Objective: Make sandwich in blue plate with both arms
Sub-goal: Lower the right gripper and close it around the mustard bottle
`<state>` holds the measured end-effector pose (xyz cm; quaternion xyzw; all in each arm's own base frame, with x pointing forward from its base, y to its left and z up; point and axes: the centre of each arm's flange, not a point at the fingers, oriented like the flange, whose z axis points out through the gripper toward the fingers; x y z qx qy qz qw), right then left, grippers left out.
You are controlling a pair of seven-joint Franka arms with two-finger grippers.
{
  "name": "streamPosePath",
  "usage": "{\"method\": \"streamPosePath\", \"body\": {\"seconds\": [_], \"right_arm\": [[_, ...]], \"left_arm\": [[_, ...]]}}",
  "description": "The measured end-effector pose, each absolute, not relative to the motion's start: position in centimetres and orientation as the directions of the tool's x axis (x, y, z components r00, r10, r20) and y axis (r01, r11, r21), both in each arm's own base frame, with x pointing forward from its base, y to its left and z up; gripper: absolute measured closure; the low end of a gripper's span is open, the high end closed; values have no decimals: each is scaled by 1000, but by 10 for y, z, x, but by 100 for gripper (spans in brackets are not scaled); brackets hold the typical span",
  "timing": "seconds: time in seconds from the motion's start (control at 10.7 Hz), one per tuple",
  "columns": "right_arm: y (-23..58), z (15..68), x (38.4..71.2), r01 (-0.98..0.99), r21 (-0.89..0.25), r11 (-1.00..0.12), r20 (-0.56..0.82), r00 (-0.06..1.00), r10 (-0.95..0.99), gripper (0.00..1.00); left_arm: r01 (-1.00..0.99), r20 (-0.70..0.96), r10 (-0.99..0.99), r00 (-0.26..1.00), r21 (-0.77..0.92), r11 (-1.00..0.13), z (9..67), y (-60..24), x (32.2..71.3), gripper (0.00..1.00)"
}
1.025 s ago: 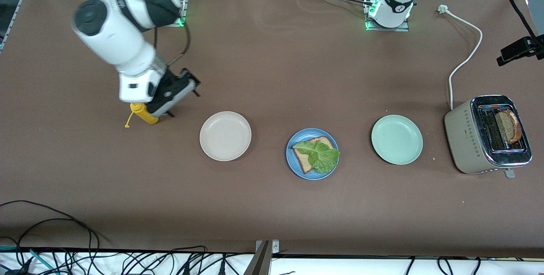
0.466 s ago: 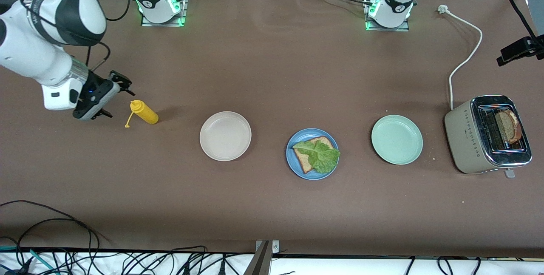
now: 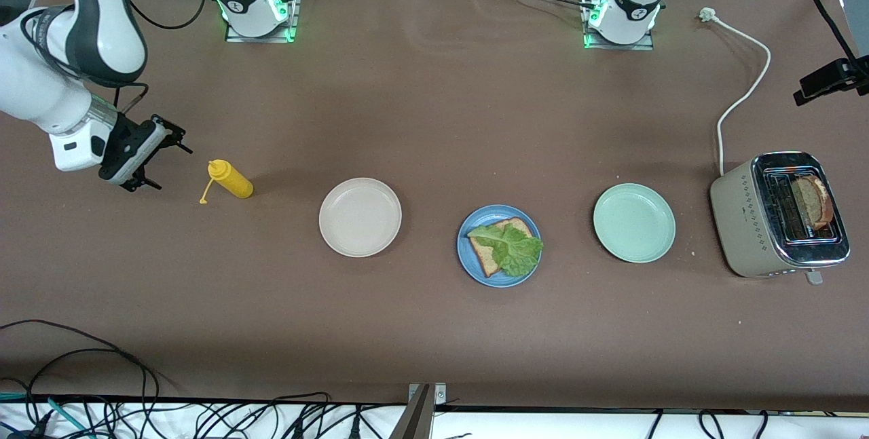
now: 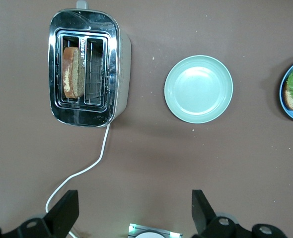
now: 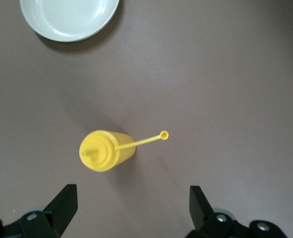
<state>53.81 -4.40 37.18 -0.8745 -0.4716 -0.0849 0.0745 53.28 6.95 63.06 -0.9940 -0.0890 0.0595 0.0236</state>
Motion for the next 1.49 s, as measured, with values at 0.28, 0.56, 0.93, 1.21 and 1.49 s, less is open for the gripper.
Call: {"method": "streamPosePath", "body": {"seconds": [0.28,0.56,0.93,1.21,1.49], "right_arm": [[-82,351,521,874,-61,-481,358,469,807,0],[-111,319,504,898,-43,-437,477,403,781,0],[-111,267,496,910,-87,-405,604,372,705,0],[-104,250,500,914,-115,-390,646,367,669,0],[-96,220,510,934,-141,-327,745,318,586,0]], "left_arm": [[174,-114,180,977,-58,-983,631,70,533,0],[174,-114,180,977,-58,-983,631,70,533,0],[175,-114,181,977,-57,-983,630,70,533,0],[172,-114,178,977,-57,-983,630,68,533,0],[156,-113,162,980,-57,-986,631,60,534,0]]}}
